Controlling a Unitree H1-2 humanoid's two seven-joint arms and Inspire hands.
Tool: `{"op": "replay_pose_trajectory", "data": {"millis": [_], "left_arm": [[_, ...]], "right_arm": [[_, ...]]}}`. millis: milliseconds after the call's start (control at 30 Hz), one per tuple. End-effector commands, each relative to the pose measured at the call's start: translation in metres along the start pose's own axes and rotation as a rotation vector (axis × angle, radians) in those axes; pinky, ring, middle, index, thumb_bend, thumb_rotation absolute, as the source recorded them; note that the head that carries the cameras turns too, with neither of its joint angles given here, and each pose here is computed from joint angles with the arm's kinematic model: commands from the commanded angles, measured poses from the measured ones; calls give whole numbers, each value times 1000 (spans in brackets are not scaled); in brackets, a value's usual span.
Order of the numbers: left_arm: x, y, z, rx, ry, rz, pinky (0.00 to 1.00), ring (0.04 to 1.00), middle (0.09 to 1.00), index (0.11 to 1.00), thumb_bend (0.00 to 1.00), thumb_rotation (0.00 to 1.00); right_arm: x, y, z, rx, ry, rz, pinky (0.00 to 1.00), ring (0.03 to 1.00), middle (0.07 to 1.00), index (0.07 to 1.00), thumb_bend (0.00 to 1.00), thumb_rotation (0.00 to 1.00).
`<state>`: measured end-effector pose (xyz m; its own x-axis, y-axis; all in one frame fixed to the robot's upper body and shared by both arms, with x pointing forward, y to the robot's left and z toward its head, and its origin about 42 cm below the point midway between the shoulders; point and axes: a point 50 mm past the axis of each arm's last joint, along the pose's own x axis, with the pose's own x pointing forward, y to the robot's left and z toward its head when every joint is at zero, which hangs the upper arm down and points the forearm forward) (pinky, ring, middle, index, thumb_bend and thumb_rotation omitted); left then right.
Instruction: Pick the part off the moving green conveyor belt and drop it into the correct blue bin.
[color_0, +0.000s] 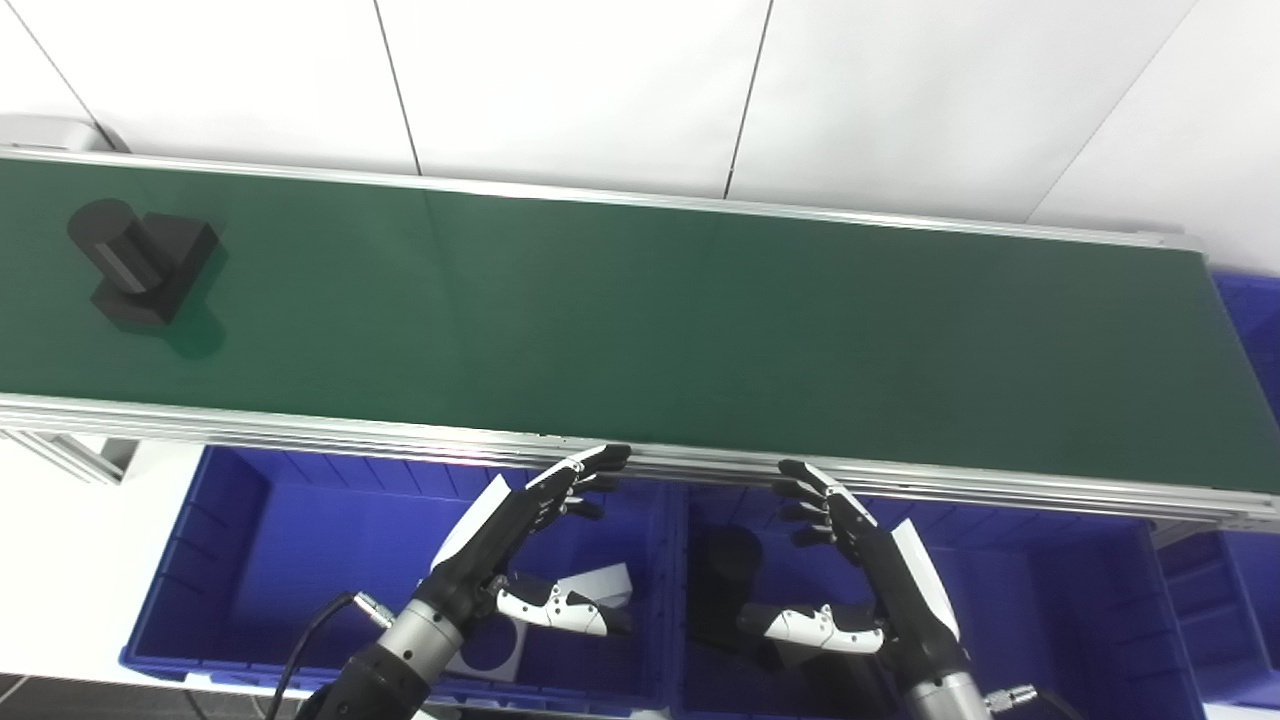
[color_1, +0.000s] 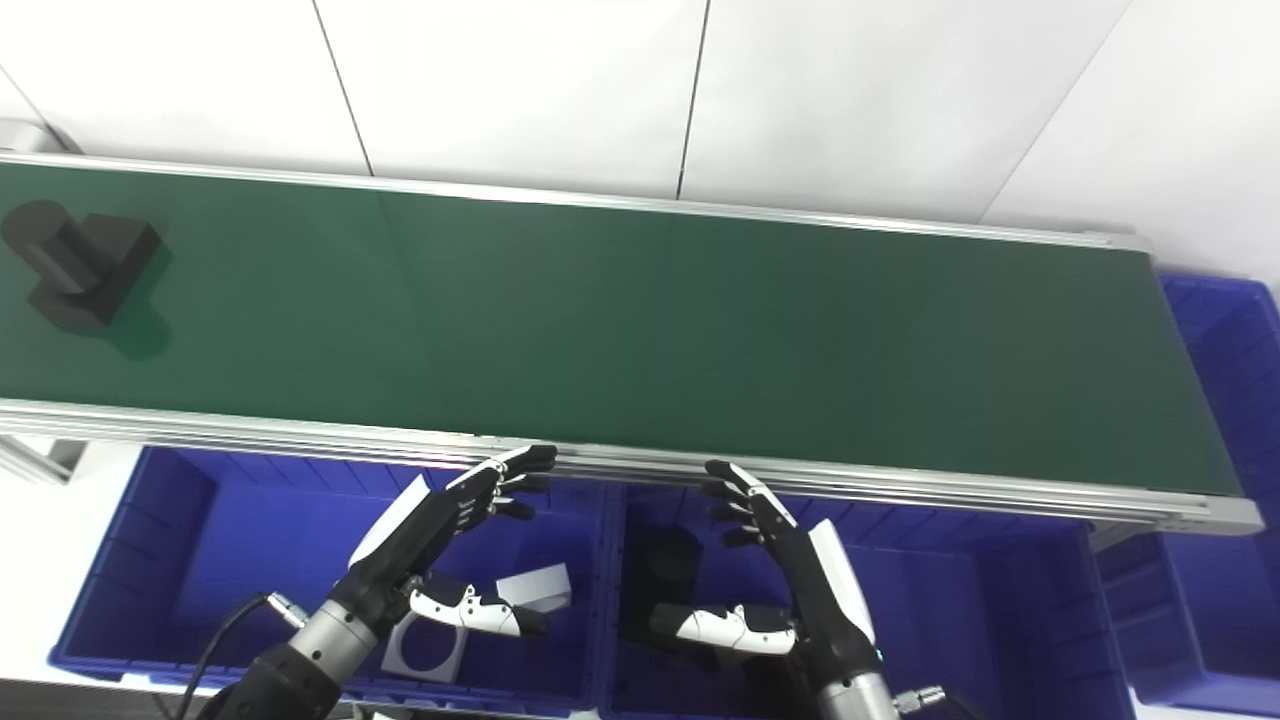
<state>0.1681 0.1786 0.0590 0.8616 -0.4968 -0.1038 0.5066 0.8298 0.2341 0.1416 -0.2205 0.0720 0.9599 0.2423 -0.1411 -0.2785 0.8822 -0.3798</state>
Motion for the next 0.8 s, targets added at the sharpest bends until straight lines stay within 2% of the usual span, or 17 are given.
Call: {"op": "replay_pose_trajectory", "data": {"millis": [0,533,767], "left_arm": [[3,3,11,6,-55,5,725,837,898,884,791,145],[3,4,10,6,-53,6,736,847,903,884,794,148],[1,-3,0,-2,-58,2,746,837,886,865,788,125]], "right_arm": [[0,-4,11,-2,-62,-12,658,762,826,877,953,407],[1,-3,10,0,-65,-12,673,766,823,875,952,401],[-4,-1,1,-17,-53,-1,660,768,822,884,948,407]]}}
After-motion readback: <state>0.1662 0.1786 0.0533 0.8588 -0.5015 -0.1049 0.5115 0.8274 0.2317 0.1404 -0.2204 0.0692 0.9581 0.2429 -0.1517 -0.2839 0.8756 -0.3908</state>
